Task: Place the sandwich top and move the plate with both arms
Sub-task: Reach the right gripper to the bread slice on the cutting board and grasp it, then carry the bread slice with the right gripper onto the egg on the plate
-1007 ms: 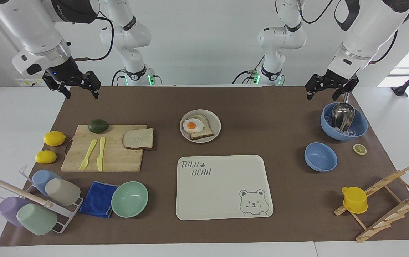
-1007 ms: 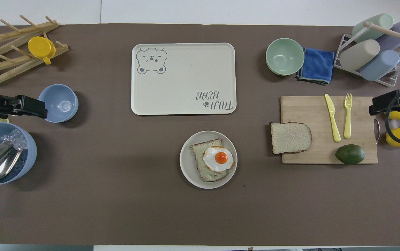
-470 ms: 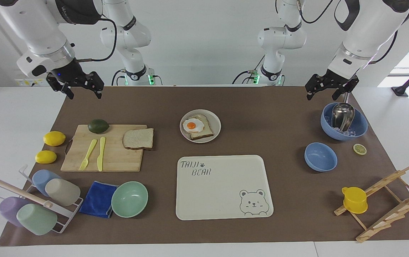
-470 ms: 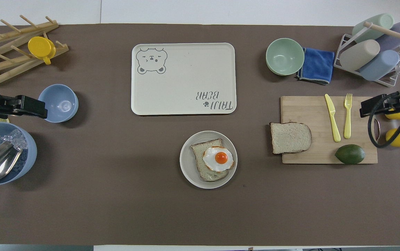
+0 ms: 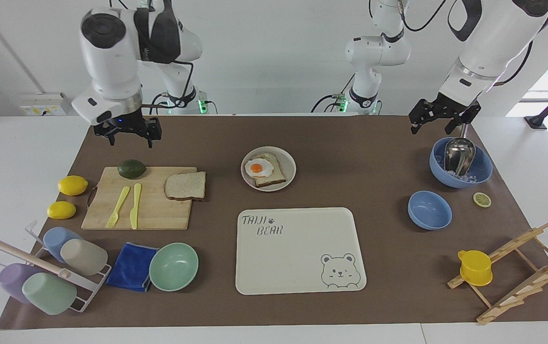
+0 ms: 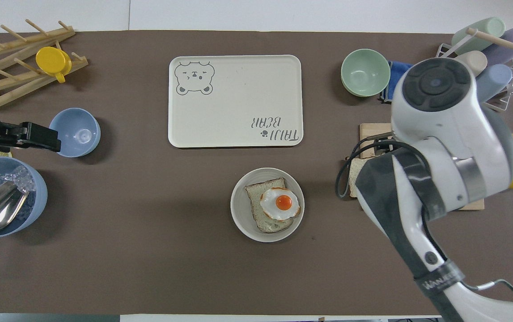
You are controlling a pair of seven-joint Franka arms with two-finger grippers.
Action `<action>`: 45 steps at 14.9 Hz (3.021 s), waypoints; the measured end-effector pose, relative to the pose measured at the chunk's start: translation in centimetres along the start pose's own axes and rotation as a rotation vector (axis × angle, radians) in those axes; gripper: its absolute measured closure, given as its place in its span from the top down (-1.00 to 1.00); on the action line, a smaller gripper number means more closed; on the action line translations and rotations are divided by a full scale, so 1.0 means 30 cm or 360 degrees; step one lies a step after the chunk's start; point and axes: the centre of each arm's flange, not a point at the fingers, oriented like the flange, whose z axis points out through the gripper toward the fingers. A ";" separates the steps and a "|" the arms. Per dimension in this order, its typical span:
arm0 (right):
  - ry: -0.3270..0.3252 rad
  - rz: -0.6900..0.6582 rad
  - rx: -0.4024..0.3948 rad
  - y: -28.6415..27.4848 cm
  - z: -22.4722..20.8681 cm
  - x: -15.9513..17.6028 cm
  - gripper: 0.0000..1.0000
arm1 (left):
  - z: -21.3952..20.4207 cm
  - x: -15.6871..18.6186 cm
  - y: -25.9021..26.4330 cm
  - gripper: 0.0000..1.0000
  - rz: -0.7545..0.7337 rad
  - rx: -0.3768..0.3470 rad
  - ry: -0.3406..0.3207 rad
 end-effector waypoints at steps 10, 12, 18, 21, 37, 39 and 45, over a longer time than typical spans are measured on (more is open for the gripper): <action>0.0032 0.0013 -0.0270 -0.529 0.344 0.007 1.00 | 0.000 0.000 0.000 1.00 0.0000 0.0000 0.0000; 0.0002 0.0009 -0.0292 -0.516 0.385 -0.003 0.99 | 0.000 0.000 0.000 1.00 0.0000 0.0000 0.0000; -0.0029 -0.0013 -0.0318 -0.511 0.419 -0.038 0.74 | 0.000 0.000 0.000 1.00 0.0000 0.0000 0.0000; -0.0053 -0.0030 -0.0334 -0.511 0.446 -0.063 0.60 | 0.000 0.000 0.000 1.00 0.0000 0.0000 0.0000; -0.0117 -0.0047 -0.0479 -0.495 0.333 -0.121 -0.73 | 0.000 0.000 0.000 1.00 0.0000 0.0000 0.0000; -0.0118 -0.0077 -0.0540 -0.547 0.203 -0.152 -0.73 | 0.000 0.000 0.000 1.00 0.0000 0.0000 0.0000; 0.0060 -0.0121 -0.0553 -0.729 -0.128 -0.371 -0.79 | 0.000 0.000 0.000 1.00 0.0000 0.0000 0.0000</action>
